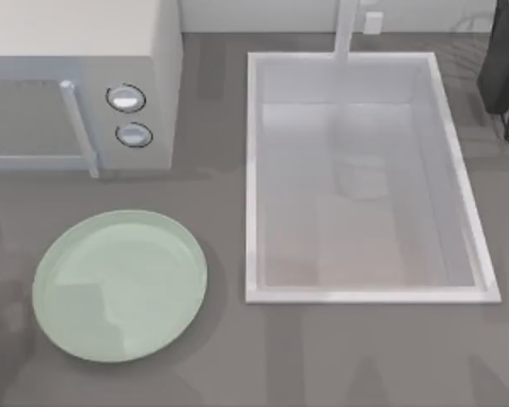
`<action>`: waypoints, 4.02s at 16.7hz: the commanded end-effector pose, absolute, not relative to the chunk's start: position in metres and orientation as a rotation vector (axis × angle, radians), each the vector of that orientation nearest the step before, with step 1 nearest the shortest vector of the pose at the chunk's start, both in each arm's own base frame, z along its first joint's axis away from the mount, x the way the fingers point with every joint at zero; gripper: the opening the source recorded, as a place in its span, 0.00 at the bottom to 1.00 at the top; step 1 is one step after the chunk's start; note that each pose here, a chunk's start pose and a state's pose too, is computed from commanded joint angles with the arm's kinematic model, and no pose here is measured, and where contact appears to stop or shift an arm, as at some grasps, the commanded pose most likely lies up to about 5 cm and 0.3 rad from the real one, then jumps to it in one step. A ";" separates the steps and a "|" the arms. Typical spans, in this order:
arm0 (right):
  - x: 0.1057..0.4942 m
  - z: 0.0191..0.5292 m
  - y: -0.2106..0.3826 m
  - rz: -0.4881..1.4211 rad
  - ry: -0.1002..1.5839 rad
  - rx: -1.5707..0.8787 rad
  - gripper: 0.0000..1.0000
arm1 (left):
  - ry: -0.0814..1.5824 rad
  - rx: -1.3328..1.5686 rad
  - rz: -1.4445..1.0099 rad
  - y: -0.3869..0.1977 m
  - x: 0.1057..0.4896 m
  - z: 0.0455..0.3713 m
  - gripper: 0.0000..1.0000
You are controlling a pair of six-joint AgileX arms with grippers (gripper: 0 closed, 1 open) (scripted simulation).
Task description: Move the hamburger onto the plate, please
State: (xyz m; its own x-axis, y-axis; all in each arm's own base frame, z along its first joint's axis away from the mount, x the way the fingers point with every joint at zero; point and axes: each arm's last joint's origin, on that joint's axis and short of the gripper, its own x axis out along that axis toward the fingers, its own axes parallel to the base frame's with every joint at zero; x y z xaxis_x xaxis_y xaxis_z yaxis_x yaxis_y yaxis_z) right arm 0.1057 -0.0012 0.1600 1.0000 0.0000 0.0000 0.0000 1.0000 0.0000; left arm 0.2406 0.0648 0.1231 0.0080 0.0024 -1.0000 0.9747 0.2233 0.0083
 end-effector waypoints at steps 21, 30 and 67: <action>0.106 0.160 -0.001 0.000 0.000 0.000 1.00 | 1.308 1.041 -1.042 0.064 0.236 0.092 0.02; 0.106 0.160 -0.001 0.000 0.000 0.000 1.00 | 1.320 1.027 -1.022 0.064 0.236 0.114 0.00; 0.106 0.160 -0.001 0.000 0.000 0.000 1.00 | 0.061 2.213 -2.202 -0.125 0.300 0.195 0.00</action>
State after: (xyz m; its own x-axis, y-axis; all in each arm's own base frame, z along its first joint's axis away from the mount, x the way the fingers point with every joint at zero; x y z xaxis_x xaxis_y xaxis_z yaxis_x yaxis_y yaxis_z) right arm 0.1057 -0.0012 0.1600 1.0000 0.0000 0.0000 0.0000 1.0000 0.0000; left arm 0.2998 -0.1247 0.1947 0.0048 0.0140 -0.9999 0.0410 -0.9991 -0.0137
